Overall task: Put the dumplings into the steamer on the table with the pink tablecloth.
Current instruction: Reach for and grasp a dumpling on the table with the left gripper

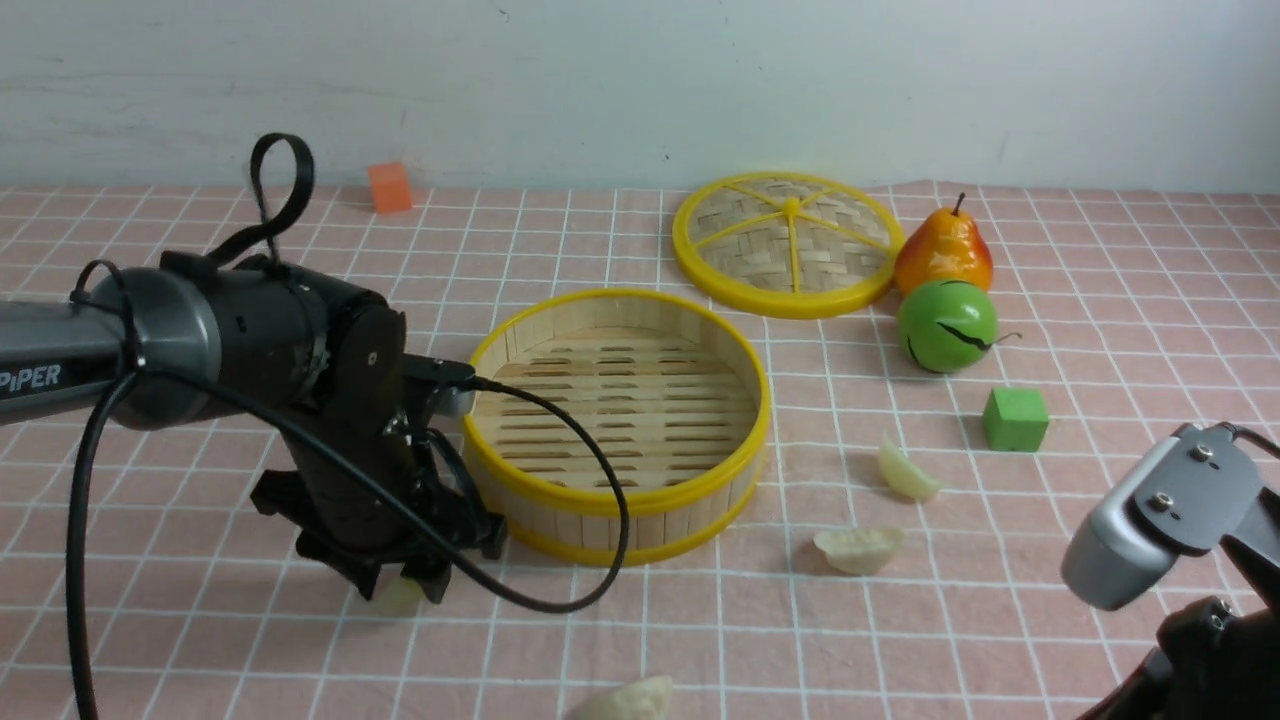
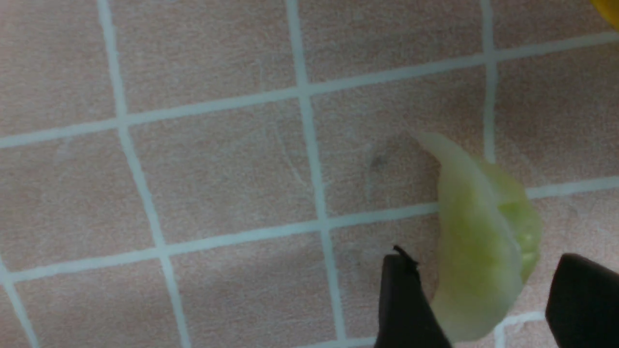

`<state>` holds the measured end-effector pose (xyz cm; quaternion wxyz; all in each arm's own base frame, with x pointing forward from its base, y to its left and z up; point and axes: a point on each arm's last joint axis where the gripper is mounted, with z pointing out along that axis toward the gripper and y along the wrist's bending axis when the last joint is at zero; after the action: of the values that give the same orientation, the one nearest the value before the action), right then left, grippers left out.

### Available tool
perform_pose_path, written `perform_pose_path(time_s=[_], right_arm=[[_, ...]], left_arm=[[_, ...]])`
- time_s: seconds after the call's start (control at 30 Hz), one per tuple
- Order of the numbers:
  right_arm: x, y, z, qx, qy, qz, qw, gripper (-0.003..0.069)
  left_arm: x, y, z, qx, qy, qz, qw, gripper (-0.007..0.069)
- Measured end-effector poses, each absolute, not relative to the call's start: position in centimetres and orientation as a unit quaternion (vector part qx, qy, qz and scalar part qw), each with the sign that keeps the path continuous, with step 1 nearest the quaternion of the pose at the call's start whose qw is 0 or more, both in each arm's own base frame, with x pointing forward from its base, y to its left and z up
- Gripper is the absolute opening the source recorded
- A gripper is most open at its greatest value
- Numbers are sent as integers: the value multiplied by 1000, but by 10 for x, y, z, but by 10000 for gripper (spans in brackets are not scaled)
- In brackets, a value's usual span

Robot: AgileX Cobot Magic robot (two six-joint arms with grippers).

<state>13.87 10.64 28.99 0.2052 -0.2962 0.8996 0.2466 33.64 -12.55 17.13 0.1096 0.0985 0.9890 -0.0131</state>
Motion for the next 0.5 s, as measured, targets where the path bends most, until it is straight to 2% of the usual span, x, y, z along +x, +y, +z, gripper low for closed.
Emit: perform_pose_path(time_s=[0.3, 0.5], right_arm=[[141, 107, 291, -293, 898, 246, 216, 15], [141, 107, 291, -293, 898, 246, 216, 22]], left_arm=[[339, -128, 171, 103, 986, -26, 126, 196], [340, -128, 169, 101, 987, -25, 121, 170]])
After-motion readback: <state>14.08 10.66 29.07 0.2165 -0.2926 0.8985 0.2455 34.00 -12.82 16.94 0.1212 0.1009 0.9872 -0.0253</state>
